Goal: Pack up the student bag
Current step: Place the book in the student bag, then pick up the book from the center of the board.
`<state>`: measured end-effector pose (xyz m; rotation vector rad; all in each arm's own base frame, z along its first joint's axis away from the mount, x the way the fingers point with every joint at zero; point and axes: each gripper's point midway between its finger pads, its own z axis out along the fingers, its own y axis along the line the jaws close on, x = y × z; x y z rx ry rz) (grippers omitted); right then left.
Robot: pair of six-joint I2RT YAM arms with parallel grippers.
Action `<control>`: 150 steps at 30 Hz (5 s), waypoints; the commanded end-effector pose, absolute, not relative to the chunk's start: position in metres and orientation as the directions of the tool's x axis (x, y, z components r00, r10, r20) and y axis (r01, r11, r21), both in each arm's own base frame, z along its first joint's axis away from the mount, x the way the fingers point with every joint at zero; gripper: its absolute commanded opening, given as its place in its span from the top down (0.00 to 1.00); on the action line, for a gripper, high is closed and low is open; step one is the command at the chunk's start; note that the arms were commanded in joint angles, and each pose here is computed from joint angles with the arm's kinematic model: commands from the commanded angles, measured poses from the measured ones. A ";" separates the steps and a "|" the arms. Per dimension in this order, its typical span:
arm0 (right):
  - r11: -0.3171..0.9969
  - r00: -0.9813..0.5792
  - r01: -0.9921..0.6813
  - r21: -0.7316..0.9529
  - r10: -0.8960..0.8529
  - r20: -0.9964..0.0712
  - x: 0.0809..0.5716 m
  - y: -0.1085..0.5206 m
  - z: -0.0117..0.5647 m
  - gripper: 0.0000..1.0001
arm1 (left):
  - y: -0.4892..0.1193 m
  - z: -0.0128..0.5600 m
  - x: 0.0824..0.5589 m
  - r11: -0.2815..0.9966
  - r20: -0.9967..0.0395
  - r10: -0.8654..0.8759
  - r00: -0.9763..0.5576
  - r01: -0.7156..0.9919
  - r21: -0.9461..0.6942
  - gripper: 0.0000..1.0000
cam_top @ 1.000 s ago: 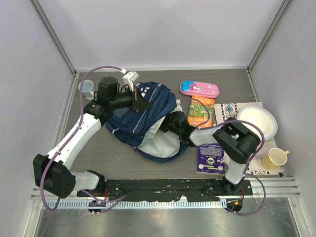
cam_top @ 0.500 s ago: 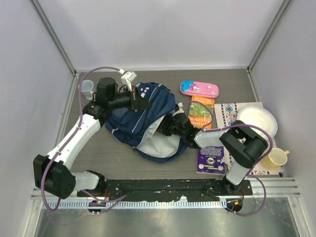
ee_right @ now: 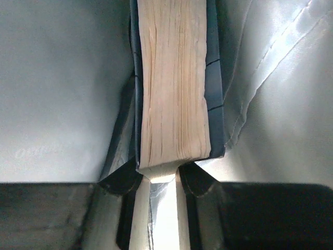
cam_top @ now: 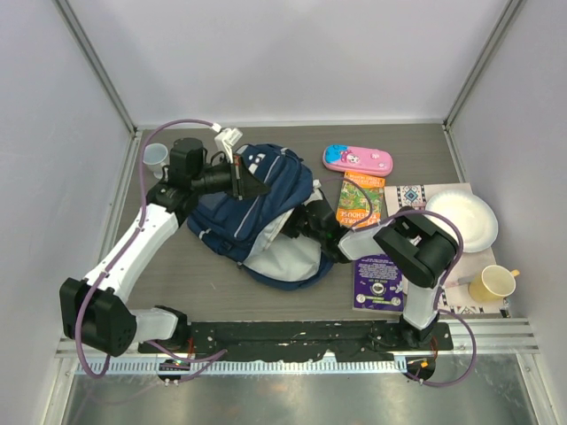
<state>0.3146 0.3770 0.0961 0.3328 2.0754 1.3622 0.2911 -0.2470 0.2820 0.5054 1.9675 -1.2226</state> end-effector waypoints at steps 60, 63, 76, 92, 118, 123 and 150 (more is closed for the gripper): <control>0.680 -0.377 0.705 0.201 0.599 -0.706 0.228 0.010 0.102 0.01 | -0.241 0.256 0.271 0.636 -0.750 0.005 -0.661 0.582 -0.508 0.03; 0.672 -0.370 0.716 0.189 0.595 -0.714 0.227 0.007 0.096 0.01 | -0.272 0.245 0.266 0.607 -0.736 0.038 -0.676 0.601 -0.520 0.00; 0.674 -0.437 0.717 0.181 0.636 -0.636 0.209 0.016 0.042 0.00 | -0.360 0.218 0.234 0.447 -0.690 0.152 -0.708 0.672 -0.591 0.00; 0.718 -0.567 0.527 0.454 0.695 -0.442 0.210 0.085 0.038 0.37 | -0.388 0.131 0.224 0.523 -0.505 0.232 -0.831 0.544 -0.656 0.03; 0.801 -0.732 0.334 0.497 0.553 -0.399 0.196 0.117 0.046 0.48 | -0.447 0.073 0.229 0.528 -0.383 0.222 -0.897 0.441 -0.726 0.11; 0.786 -0.746 0.262 0.559 0.533 -0.399 0.200 0.131 0.060 0.51 | -0.452 0.079 0.231 0.516 -0.388 0.236 -0.891 0.454 -0.727 0.12; 0.723 -0.728 0.079 0.686 0.512 -0.456 0.214 0.157 0.096 0.64 | -0.455 0.081 0.225 0.470 -0.388 0.257 -0.885 0.465 -0.750 0.16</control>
